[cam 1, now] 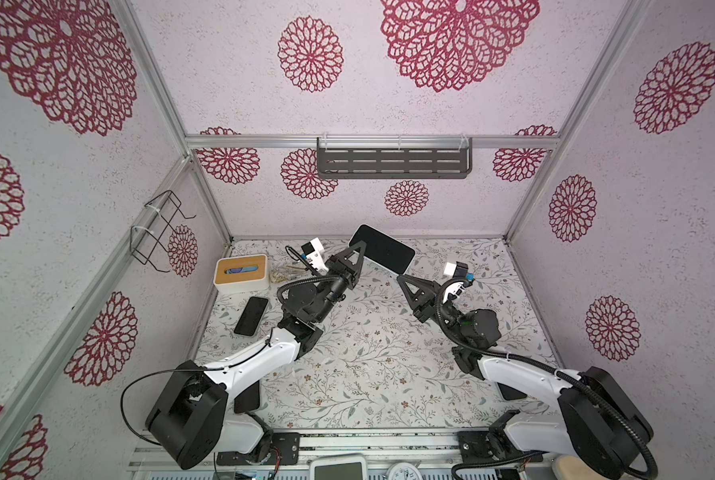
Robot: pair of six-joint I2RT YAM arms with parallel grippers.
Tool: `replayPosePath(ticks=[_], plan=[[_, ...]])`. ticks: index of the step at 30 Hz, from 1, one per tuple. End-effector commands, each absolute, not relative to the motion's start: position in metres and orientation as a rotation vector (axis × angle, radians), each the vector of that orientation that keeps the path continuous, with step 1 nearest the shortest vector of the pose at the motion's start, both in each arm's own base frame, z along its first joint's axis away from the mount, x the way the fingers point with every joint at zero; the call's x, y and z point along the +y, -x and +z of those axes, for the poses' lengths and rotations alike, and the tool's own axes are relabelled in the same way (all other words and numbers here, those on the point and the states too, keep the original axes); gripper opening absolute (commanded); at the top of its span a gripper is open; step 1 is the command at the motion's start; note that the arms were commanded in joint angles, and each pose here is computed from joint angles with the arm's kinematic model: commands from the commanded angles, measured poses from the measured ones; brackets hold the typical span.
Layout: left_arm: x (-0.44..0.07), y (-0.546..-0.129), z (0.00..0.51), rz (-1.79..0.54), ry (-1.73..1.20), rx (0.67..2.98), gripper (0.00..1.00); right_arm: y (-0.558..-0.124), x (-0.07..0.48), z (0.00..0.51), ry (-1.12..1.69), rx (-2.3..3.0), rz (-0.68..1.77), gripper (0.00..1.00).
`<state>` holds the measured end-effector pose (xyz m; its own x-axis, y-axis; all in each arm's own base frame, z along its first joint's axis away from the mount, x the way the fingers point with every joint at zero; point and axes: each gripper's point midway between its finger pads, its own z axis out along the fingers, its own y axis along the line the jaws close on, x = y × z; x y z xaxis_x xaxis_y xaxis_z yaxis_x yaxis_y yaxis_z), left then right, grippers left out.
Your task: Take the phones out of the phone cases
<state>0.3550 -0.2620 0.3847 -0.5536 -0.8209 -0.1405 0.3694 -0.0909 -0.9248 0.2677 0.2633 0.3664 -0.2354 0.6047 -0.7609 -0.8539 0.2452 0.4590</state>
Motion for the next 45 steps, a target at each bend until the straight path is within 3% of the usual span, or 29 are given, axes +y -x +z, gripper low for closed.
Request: replayPosePath(ticks=[1, 8, 13, 17, 20, 26, 33, 45], plan=[[-0.28, -0.338, 0.402, -1.841, 0.443, 1.354, 0.0, -0.277, 0.261, 0.374, 0.35, 1.162, 1.196, 0.0], [-0.292, -0.336, 0.408, -1.878, 0.418, 1.384, 0.0, -0.29, 0.256, 0.378, 0.382, 1.21, 1.009, 0.0], [-0.281, -0.337, 0.414, -1.871, 0.424, 1.335, 0.0, -0.277, 0.251, 0.375, 0.399, 1.173, 1.046, 0.0], [-0.265, -0.337, 0.428, -1.847, 0.41, 1.232, 0.0, -0.256, 0.238, 0.359, 0.367, 1.133, 1.112, 0.38], [-0.258, -0.336, 0.435, -1.851, 0.398, 1.128, 0.0, -0.245, 0.228, 0.36, 0.296, 1.077, 1.208, 0.57], [-0.261, -0.337, 0.432, -1.869, 0.403, 0.974, 0.0, -0.241, 0.222, 0.379, 0.186, 0.952, 1.407, 0.72], [-0.26, -0.329, 0.425, -1.829, 0.427, 0.915, 0.0, -0.247, 0.212, 0.391, 0.097, 0.912, 1.403, 0.73], [-0.262, -0.326, 0.419, -1.815, 0.438, 0.928, 0.0, -0.245, 0.216, 0.408, 0.124, 0.866, 1.436, 0.65]])
